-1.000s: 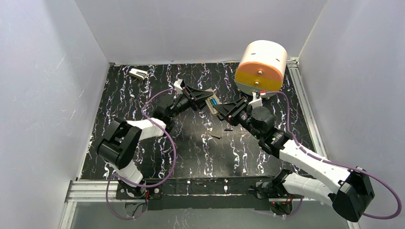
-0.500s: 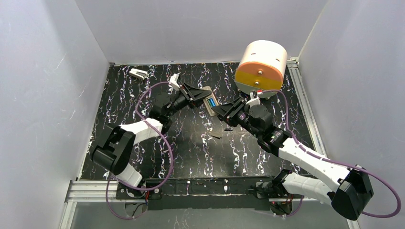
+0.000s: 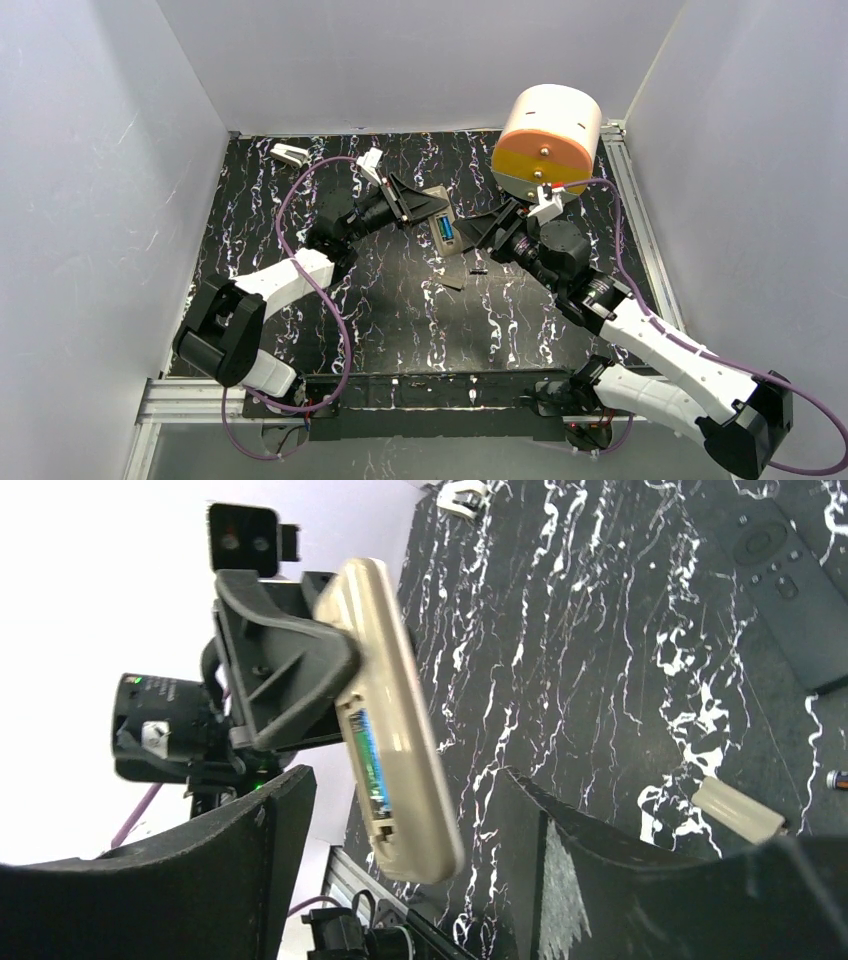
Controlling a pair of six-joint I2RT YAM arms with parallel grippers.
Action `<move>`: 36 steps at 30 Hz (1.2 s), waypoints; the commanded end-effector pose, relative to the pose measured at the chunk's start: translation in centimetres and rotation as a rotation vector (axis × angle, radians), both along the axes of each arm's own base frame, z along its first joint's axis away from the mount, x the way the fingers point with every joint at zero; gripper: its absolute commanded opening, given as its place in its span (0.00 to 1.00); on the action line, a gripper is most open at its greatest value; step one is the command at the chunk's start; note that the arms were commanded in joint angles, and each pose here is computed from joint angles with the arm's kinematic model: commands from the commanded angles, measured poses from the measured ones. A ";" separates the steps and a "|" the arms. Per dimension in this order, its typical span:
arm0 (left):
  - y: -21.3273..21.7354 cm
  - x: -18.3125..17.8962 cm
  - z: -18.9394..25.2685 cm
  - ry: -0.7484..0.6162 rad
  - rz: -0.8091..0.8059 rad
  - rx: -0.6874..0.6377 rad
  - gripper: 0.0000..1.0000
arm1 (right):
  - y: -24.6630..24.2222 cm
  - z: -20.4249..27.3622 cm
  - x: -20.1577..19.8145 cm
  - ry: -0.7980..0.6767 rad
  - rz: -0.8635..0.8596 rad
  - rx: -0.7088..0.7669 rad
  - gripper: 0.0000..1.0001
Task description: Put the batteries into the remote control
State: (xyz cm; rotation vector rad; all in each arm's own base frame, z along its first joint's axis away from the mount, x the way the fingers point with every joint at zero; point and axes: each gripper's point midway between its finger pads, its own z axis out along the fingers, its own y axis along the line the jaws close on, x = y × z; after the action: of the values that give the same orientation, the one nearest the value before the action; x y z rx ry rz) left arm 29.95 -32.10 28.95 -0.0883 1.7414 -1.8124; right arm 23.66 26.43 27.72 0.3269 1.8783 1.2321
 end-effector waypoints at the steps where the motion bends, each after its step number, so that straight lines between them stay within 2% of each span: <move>1: 0.2 -1.1 3.5 -0.134 -0.032 -0.012 0.00 | -0.2 3.7 -0.2 -0.165 0.023 0.014 0.76; 5: 0.2 -1.6 3.5 -0.187 -0.061 0.023 0.00 | 0.0 4.2 -0.2 -0.203 0.044 -0.023 0.78; 9: 0.2 -2.4 3.2 -0.237 -0.106 0.067 0.00 | 0.3 3.9 0.0 -0.266 0.083 -0.124 0.79; 14: 0.1 -4.4 4.2 -0.301 -0.228 0.072 0.00 | 3.3 3.7 -2.2 -0.403 0.377 -0.284 0.87; 18: 0.2 -5.8 5.0 -0.320 -0.335 0.067 0.00 | 5.5 3.2 -4.1 -0.408 0.568 -0.258 0.90; 22: 0.5 -6.8 6.0 -0.354 -0.381 0.062 0.00 | 6.3 2.7 -4.5 -0.390 0.607 -0.200 0.89; 27: 1.0 -8.0 7.0 -0.391 -0.412 0.052 0.00 | 6.9 4.6 -6.8 -0.455 0.687 -0.026 0.79; 30: 1.2 -8.4 7.5 -0.399 -0.415 0.042 0.00 | 7.0 5.2 -7.7 -0.445 0.721 0.067 0.71; 36: 1.4 -8.8 8.5 -0.410 -0.411 0.016 0.01 | 7.3 5.5 -8.1 -0.417 0.740 0.169 0.46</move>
State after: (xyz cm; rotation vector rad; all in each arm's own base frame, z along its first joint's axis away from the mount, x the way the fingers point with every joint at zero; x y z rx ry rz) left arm 22.59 -31.53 33.85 0.5671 1.6783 -1.9252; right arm 16.50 33.70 29.73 -0.5481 1.7263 1.6442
